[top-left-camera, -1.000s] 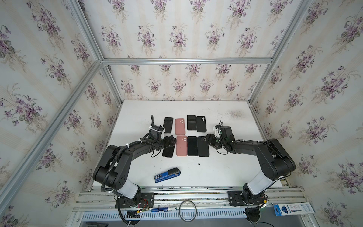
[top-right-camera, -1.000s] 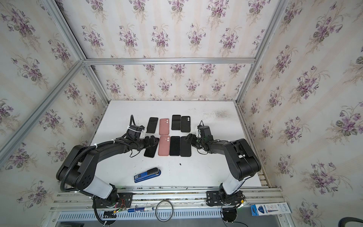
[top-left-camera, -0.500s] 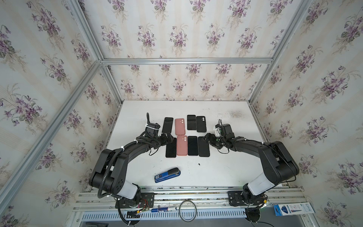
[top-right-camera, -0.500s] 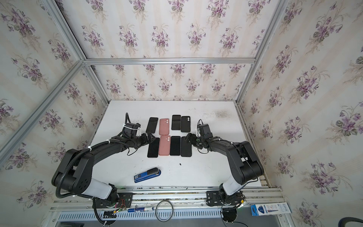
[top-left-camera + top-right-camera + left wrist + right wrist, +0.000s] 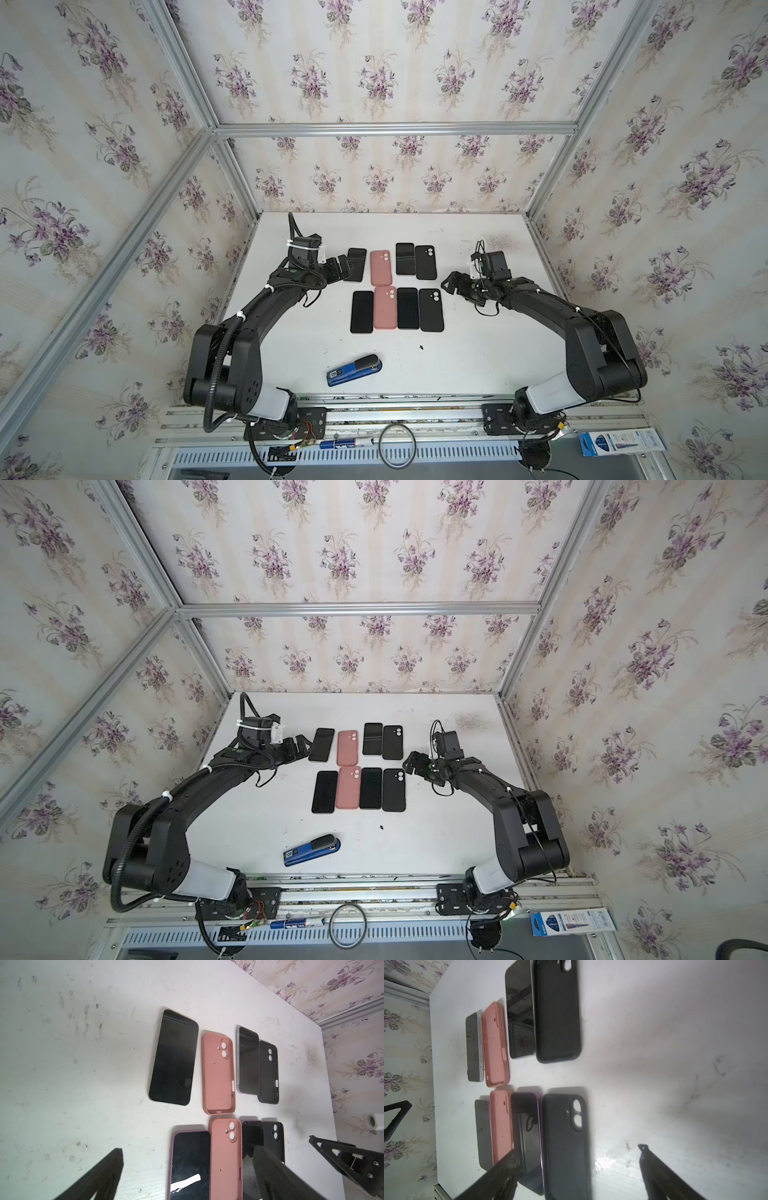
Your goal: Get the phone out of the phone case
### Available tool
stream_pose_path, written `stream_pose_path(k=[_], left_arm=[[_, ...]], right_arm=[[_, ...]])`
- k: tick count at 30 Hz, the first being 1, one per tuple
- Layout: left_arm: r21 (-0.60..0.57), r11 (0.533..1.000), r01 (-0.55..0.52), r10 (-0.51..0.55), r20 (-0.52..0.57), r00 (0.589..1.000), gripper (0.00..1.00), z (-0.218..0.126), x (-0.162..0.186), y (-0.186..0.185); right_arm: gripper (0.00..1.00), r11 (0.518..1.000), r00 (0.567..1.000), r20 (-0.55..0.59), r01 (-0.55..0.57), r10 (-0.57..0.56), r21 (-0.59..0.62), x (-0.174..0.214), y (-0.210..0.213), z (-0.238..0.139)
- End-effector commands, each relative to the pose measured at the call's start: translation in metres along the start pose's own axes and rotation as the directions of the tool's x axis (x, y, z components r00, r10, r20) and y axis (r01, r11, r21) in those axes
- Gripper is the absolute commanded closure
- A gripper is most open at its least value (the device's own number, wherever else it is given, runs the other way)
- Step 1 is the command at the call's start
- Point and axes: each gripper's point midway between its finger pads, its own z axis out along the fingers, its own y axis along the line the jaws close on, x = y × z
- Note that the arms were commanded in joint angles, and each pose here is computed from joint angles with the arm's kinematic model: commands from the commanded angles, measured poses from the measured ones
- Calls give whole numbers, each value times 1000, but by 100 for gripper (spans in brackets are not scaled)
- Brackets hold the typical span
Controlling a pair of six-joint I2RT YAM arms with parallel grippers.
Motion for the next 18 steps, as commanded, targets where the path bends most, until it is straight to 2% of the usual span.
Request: stream_pose_path(k=[1, 8, 14, 18], left_arm=[[29, 998, -53, 54, -36, 998, 0, 13, -8, -5], [59, 997, -42, 44, -33, 999, 0, 49, -46, -12], [16, 999, 35, -33, -110, 993, 0, 82, -33, 5], [-13, 998, 64, -65, -141, 988, 0, 91, -21, 14]], right_arm=[[8, 999, 999, 4, 39, -38, -38, -23, 7, 7], [8, 996, 999, -8, 46, -47, -71, -69, 16, 46], [8, 995, 999, -32, 10, -13, -99, -79, 17, 73], [8, 992, 999, -49, 4, -11, -127, -73, 23, 82]])
